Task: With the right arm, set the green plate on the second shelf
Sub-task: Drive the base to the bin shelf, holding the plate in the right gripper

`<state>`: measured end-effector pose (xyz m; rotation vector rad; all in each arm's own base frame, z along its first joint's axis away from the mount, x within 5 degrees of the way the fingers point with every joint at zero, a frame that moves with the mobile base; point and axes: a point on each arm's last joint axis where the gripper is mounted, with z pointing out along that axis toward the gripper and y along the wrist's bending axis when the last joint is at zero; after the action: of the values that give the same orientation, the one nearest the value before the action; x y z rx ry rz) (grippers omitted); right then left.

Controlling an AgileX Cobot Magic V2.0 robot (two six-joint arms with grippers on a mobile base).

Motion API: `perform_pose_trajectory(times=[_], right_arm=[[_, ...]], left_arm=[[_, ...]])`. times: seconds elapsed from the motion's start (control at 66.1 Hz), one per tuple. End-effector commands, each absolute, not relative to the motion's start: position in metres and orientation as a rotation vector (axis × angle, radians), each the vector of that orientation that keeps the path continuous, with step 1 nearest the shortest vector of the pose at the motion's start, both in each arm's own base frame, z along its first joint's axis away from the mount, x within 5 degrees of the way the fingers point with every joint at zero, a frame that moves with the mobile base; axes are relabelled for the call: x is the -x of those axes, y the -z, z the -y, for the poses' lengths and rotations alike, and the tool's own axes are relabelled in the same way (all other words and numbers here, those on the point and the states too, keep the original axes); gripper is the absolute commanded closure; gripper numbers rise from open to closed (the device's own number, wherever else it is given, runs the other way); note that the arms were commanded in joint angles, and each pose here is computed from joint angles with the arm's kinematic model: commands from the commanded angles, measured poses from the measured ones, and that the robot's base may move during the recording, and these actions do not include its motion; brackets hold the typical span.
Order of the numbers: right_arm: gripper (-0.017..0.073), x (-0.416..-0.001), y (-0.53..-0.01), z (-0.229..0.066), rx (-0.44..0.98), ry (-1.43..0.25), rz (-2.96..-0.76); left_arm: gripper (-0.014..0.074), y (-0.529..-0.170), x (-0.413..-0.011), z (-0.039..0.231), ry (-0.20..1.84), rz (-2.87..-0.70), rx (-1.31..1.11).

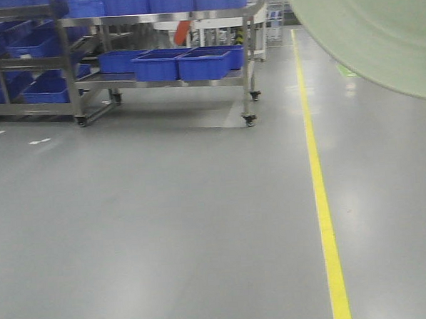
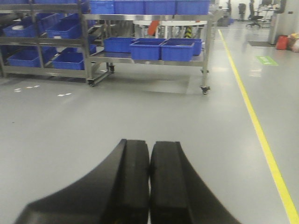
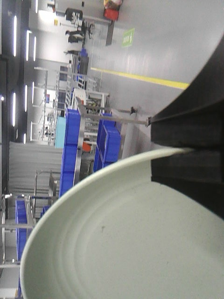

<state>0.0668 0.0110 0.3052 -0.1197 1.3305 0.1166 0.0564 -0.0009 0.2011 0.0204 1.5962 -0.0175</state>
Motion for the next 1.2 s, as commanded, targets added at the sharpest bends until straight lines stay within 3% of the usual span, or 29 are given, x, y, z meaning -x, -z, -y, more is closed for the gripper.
perform_pose_trajectory(times=[0.0, 1.18], right_arm=[[0.0535, -0.064, -0.3243, -0.0121, 0.122, -0.134, -1.206], [0.0535, -0.064, -0.3243, -0.0121, 0.122, -0.134, -1.206]], left_arm=[[0.0463, -0.196, -0.0567, 0.0019, 0.026, -1.534, -0.03], [0.0463, -0.196, -0.0567, 0.0019, 0.026, -1.534, -0.03]])
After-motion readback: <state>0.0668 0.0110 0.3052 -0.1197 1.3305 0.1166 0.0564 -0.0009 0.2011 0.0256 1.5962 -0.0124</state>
